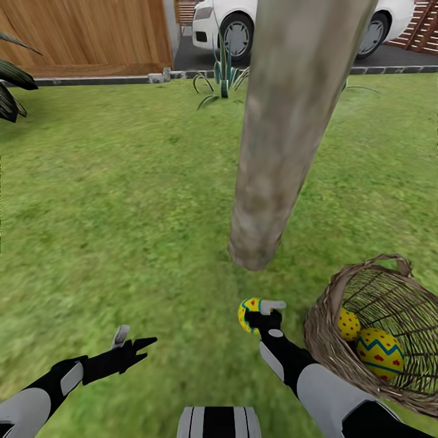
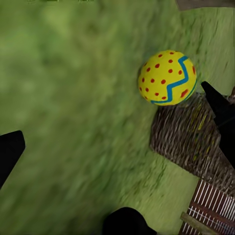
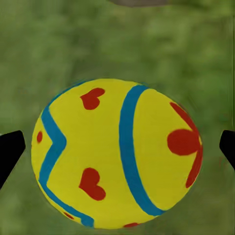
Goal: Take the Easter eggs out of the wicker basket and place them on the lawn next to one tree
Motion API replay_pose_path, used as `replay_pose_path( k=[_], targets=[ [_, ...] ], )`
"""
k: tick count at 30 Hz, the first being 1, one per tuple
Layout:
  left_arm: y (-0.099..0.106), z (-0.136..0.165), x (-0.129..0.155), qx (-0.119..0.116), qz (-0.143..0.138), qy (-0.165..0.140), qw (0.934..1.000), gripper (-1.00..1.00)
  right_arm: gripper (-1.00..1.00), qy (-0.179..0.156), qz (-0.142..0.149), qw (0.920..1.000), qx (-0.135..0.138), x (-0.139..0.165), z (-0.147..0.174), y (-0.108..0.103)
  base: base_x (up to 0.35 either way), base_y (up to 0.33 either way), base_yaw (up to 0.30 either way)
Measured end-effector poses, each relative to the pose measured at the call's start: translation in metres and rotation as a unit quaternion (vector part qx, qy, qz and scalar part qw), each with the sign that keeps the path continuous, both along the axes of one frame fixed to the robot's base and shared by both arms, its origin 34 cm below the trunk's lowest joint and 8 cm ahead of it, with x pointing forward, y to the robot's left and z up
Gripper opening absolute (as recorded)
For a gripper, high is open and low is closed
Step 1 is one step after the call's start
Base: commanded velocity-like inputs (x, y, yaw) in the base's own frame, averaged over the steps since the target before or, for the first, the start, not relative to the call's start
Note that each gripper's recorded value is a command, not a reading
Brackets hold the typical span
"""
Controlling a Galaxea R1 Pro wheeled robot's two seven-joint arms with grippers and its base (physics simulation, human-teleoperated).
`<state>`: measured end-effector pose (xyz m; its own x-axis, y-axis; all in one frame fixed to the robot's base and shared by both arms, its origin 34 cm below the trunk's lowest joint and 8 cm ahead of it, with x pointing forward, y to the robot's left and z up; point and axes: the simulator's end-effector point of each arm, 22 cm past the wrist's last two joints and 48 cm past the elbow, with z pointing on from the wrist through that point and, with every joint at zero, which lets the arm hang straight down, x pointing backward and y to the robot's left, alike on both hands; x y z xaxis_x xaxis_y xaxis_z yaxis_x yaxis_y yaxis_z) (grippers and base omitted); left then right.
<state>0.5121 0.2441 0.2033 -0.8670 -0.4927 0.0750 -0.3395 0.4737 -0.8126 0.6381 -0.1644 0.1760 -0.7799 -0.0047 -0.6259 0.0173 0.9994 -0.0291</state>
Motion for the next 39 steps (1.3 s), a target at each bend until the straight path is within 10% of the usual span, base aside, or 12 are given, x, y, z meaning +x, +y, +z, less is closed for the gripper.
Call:
replay_pose_path(
  k=[11, 16, 32, 39],
  targets=[
    [-0.002, 0.019, 0.013, 0.003, -0.001, -0.024, 0.9997, 1.0, 1.0, -0.024, 0.0, 0.9997, 0.0, 0.014, 0.027, 0.001, 0.0, 0.0, 0.0],
    [0.01, 0.005, 0.015, 0.067, -0.003, -0.021, 0.9975, 1.0, 1.0, -0.033, 0.0, 0.9994, 0.001, 0.02, 0.038, 0.001, -0.185, 0.0, 0.0],
    [0.01, 0.024, 0.031, 0.097, -0.001, -0.041, 0.9944, 1.0, 1.0, -0.063, 0.022, 0.9977, -0.014, 0.033, 0.075, 0.005, -0.335, 0.0, 0.0],
    [0.017, 0.021, 0.039, 0.15, 0.003, -0.049, 0.9874, 1.0, 1.0, -0.078, 0.027, 0.9965, -0.016, 0.04, 0.093, 0.007, -0.264, 0.0, 0.0]
  ],
)
